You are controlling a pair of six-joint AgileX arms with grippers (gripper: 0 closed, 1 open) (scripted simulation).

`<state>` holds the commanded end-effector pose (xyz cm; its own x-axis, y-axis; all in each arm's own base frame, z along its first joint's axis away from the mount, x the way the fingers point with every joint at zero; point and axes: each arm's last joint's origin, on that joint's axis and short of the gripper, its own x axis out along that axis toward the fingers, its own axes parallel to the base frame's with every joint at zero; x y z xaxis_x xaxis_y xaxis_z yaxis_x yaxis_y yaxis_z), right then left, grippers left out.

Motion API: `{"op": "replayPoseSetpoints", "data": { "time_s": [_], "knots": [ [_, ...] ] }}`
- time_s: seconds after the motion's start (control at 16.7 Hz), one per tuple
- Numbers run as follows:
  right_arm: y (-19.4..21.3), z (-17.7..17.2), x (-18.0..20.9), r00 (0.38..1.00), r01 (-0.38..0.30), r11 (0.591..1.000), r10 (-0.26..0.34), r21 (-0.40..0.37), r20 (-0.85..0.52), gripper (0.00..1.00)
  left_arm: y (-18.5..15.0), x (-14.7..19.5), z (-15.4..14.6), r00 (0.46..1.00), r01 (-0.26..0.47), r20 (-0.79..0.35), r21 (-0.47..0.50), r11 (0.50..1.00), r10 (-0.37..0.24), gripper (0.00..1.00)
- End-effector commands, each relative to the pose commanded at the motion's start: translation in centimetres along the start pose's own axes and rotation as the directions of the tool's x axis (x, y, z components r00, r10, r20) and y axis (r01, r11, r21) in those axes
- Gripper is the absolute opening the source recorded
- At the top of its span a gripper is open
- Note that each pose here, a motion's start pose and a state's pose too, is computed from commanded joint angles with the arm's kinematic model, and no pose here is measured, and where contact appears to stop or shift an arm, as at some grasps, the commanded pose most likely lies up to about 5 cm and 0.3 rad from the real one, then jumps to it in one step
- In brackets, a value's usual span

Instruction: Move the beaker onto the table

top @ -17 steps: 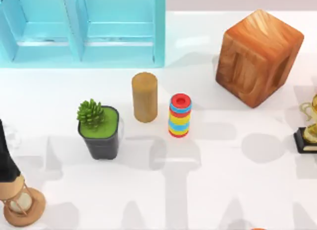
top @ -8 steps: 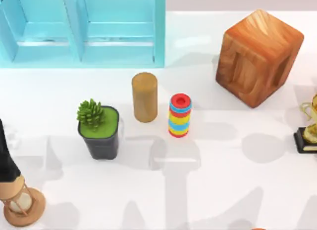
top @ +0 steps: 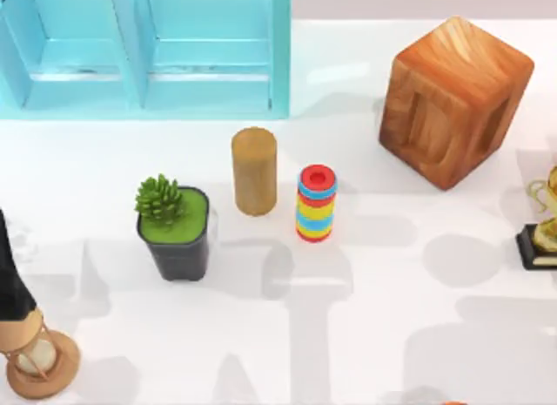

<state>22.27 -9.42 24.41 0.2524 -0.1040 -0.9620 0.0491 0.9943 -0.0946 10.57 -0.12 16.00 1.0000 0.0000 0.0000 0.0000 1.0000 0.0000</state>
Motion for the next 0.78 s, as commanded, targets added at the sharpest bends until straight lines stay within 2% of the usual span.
{"op": "replayPoseSetpoints", "data": {
  "time_s": [0.36, 0.54, 0.78],
  "knots": [
    [-4.9, 5.2, 1.2, 0.979, -0.075, 0.997, 0.069, -0.022, -0.192, 1.00, 0.0, 0.0, 0.0, 1.000, 0.000, 0.000, 0.000, 1.000, 0.000, 1.00],
    [-6.6, 6.1, 1.7, 0.965, -0.099, 0.995, 0.092, -0.016, -0.248, 1.00, 0.0, 0.0, 0.0, 1.000, 0.000, 0.000, 0.000, 1.000, 0.000, 1.00],
    [-6.9, 6.2, 1.8, 0.961, -0.104, 0.995, 0.096, -0.014, -0.258, 1.00, 0.0, 0.0, 0.0, 1.000, 0.000, 0.000, 0.000, 1.000, 0.000, 1.00]
  ]
}}
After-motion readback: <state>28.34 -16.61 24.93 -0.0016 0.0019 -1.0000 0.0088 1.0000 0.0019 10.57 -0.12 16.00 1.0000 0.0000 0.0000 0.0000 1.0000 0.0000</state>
